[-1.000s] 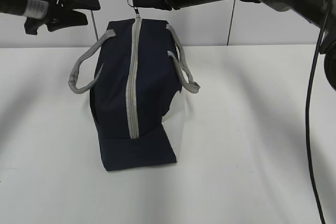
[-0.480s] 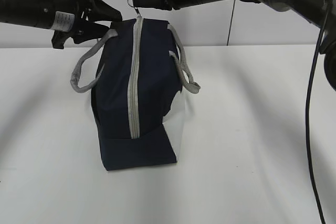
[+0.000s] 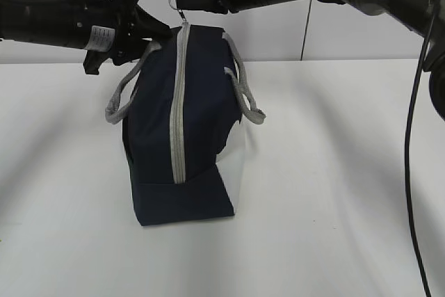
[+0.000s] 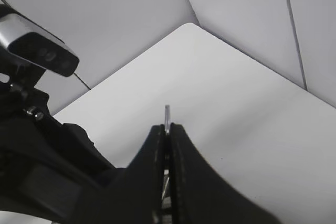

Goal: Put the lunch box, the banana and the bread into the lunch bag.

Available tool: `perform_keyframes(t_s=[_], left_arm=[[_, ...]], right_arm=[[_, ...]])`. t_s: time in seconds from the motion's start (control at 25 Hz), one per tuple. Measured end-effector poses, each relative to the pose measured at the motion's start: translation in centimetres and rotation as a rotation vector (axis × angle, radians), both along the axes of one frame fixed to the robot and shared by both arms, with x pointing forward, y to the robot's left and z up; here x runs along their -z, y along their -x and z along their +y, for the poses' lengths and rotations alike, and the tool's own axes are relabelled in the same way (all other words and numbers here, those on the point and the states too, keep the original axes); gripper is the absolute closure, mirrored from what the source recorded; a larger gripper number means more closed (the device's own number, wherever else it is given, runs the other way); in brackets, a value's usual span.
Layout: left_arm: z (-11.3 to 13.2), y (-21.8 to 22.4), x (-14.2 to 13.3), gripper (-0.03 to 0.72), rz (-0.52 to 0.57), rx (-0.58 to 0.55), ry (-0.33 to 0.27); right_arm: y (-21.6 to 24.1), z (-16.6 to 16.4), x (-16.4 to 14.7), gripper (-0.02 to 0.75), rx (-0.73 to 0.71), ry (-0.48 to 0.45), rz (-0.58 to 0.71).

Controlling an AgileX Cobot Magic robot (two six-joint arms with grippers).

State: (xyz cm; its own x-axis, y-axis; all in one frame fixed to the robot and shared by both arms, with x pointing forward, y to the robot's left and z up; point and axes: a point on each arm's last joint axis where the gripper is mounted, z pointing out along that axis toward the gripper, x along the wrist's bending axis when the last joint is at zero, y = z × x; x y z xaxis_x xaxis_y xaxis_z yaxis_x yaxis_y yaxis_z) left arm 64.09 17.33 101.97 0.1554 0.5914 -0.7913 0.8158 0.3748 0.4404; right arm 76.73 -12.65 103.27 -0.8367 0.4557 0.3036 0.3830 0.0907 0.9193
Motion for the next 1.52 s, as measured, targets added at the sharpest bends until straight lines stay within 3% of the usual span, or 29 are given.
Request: perform_keyframes(t_s=[0.24, 0.32, 1.04, 1.52], left_arm=[[0.0, -0.1, 0.2, 0.631, 0.003, -0.003, -0.004], [0.0, 0.0, 0.2, 0.667, 0.005, 0.004, -0.001], [0.4, 0.5, 0.0, 0.674, -0.051, 0.141, -0.026], [0.5, 0.4, -1.1, 0.674, -0.086, 0.226, -0.079]], right_arm=[[0.0, 0.0, 0.0, 0.754, 0.000, 0.000, 0.000], [0.0, 0.0, 0.0, 0.754, 0.002, -0.003, 0.007], [0.1, 0.0, 0.0, 0.754, 0.009, -0.022, 0.053], [-0.4, -0.1, -0.2, 0.754, 0.055, -0.041, 0.035]])
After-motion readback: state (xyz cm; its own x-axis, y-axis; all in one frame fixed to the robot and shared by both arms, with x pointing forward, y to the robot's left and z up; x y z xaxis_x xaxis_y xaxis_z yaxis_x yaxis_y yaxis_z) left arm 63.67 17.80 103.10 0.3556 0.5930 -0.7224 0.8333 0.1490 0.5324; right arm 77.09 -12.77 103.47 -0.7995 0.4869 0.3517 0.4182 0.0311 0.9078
